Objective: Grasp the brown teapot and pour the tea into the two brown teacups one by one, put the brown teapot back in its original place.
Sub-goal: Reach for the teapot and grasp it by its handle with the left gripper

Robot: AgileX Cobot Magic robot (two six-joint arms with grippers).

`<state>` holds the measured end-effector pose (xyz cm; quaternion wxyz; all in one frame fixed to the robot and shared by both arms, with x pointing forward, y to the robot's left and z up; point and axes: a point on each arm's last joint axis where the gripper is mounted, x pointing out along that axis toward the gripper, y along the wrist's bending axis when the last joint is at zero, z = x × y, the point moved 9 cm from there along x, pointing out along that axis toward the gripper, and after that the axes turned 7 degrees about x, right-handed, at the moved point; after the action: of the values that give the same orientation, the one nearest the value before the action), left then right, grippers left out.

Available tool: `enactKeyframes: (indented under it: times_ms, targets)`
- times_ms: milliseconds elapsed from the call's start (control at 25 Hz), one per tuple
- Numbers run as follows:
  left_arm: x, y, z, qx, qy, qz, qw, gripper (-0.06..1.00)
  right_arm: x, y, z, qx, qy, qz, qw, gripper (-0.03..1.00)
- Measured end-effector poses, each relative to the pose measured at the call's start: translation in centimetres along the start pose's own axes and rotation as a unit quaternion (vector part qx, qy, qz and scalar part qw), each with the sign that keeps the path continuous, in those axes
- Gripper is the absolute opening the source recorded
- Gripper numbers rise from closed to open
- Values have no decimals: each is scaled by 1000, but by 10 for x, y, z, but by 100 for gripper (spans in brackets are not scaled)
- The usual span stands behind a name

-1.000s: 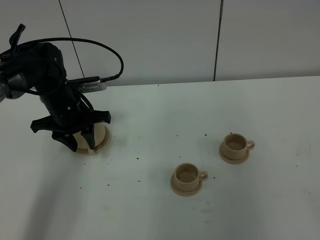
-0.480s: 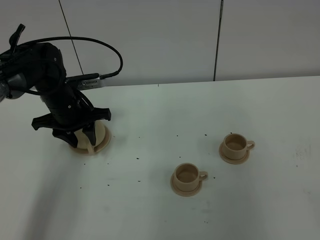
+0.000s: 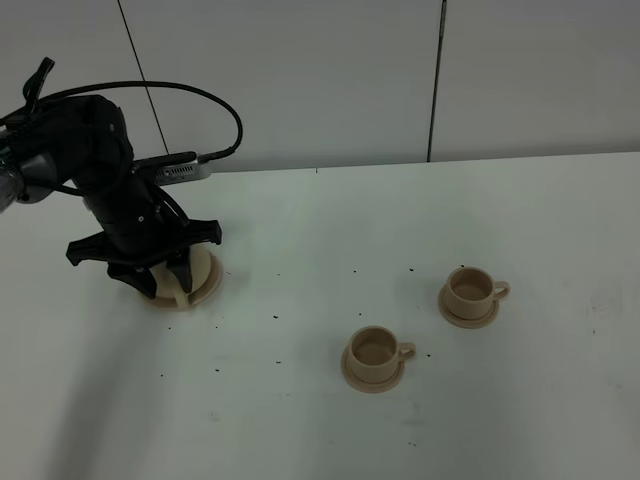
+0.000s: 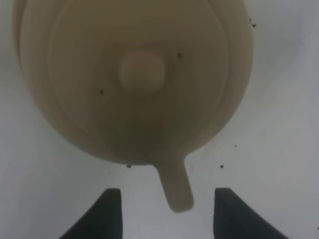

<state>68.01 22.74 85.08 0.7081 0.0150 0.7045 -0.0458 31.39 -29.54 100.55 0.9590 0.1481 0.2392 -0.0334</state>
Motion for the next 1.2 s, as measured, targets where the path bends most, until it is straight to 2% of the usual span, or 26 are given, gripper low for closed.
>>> enactKeyframes:
  times_ms: [1200]
  targets:
    - [8,-5,6,-8,-11,-14,1000,48,0,0,0,0,0,0,1000,24]
